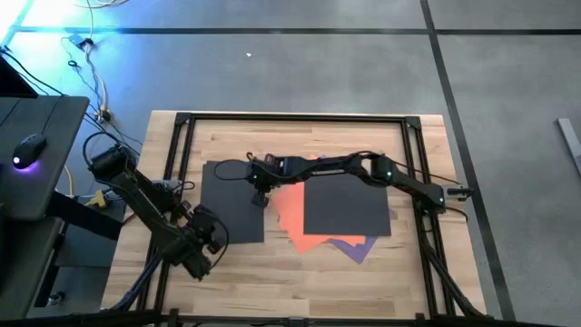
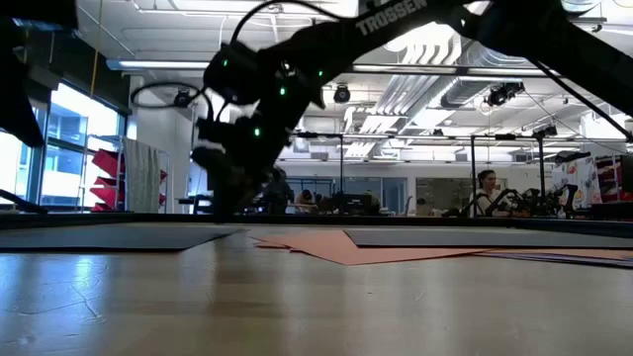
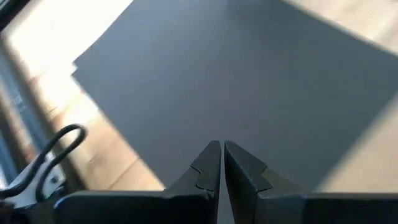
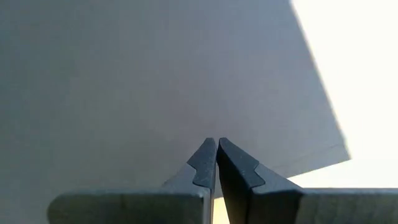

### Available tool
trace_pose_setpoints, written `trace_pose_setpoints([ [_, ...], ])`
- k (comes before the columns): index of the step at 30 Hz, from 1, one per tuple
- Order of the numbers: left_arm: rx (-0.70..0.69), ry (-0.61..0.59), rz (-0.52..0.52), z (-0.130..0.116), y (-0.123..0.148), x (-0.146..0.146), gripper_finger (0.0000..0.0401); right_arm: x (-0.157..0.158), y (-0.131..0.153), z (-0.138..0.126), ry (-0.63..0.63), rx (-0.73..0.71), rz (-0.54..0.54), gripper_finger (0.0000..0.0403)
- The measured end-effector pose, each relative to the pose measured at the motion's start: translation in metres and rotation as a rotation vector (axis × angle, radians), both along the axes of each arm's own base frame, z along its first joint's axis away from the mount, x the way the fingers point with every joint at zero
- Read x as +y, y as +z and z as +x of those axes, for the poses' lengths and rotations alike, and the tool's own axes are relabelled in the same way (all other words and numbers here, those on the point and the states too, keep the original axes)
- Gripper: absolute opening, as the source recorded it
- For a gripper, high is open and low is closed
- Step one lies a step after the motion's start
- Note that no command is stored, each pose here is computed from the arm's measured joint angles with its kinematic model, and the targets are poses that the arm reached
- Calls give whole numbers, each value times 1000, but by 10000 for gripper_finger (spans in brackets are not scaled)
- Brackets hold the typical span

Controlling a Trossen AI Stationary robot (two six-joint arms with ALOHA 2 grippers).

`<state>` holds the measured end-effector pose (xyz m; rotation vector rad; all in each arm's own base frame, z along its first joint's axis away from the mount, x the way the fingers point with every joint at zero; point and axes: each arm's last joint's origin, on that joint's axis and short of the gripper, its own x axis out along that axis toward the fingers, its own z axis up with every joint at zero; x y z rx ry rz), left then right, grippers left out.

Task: Organize paper
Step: Stack the right black paper on top of the left black paper

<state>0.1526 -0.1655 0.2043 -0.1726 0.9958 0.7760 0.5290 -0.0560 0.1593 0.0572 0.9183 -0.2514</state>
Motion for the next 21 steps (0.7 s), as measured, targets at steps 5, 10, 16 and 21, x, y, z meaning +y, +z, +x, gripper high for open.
trace_pose_setpoints([
  [5,-117,-195,-155,2,-11,-32,0,-43,5,-4,-94,-47,43,1],
  [10,-201,-344,-305,7,-43,-59,0,-72,-3,-8,-192,-63,83,1],
  [16,-45,-278,-294,8,-76,-52,0,-81,-23,-9,-227,-23,102,1],
  [21,-3,-248,-283,9,-81,-49,0,-76,-36,-8,-223,13,104,1],
])
